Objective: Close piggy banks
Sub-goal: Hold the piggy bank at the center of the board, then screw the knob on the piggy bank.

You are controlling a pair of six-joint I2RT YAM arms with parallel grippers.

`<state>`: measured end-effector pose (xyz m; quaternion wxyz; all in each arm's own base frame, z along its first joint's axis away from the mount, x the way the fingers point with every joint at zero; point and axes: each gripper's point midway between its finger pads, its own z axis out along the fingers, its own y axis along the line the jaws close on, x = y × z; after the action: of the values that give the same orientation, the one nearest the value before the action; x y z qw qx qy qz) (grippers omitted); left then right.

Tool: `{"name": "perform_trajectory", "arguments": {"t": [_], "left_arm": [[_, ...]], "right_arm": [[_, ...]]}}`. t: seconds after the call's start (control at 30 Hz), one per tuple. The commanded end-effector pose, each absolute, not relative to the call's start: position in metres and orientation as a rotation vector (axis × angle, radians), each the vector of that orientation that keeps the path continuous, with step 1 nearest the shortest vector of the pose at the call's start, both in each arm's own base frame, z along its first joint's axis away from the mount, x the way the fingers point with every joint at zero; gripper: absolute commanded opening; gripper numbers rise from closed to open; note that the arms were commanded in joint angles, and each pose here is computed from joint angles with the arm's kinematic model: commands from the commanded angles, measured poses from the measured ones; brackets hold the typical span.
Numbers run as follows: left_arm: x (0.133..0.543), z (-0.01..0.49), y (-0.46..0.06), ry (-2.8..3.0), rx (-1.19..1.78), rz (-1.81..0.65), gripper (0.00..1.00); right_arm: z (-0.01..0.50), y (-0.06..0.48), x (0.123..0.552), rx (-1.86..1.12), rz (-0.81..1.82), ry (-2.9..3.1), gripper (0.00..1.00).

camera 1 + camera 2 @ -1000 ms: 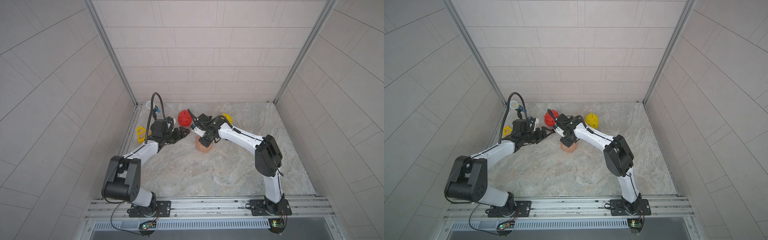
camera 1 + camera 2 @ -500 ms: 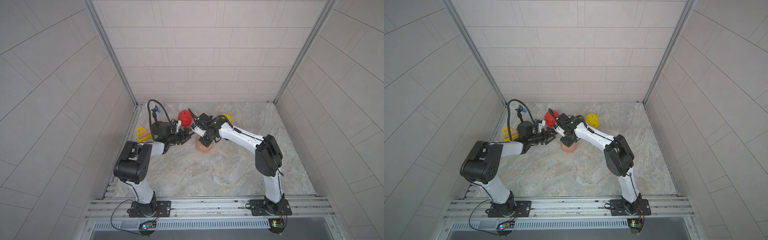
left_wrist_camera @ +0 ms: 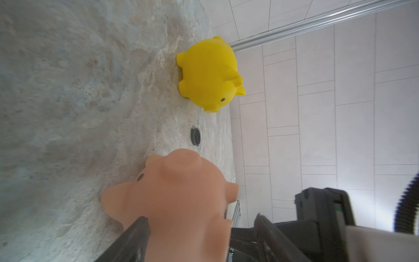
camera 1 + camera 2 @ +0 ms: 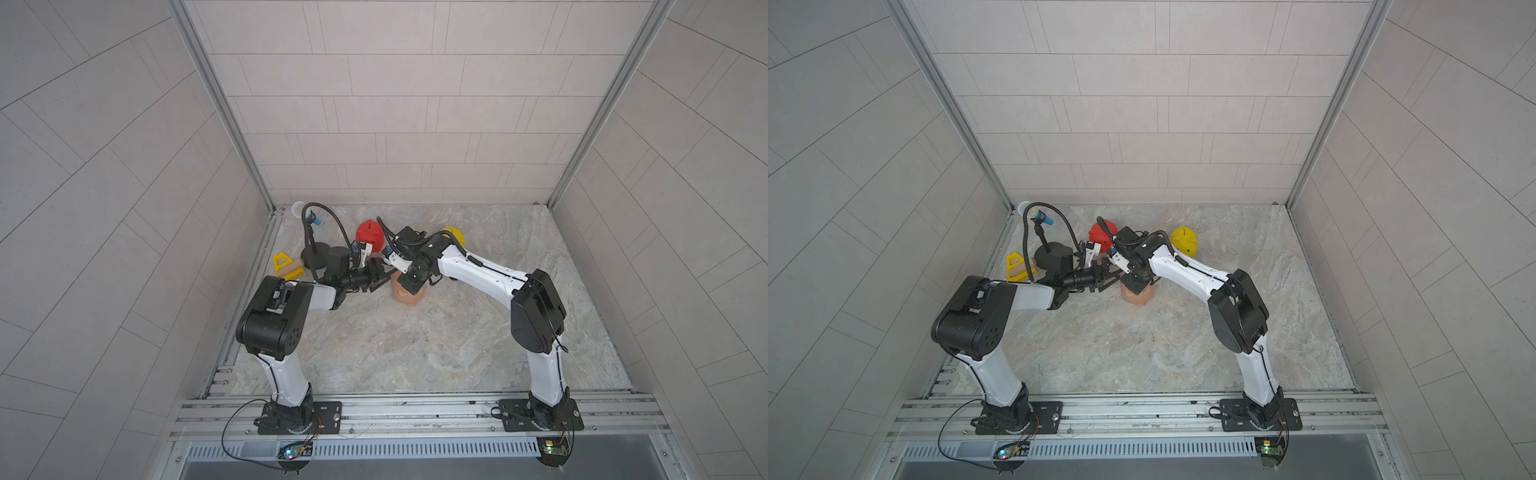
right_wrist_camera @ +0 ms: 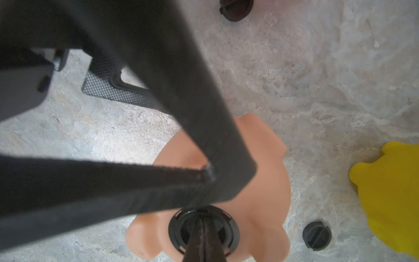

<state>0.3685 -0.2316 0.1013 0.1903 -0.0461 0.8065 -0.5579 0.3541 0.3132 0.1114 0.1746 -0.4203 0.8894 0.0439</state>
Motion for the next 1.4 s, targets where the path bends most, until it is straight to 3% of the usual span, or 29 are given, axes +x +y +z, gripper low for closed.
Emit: {"name": "perform_trajectory", "arguments": {"t": [0.0, 1.37], "left_arm": [[0.362, 0.100, -0.233, 2.311, -0.047, -1.483, 0.79], [0.371, 0.091, -0.266, 2.297, 0.012, -1.582, 0.84]], "right_arm": [[0.080, 0.302, 0.341, -1.235, 0.108, 2.614, 0.00], [0.070, 0.302, 0.337, -1.252, 0.111, 2.644, 0.00]]}}
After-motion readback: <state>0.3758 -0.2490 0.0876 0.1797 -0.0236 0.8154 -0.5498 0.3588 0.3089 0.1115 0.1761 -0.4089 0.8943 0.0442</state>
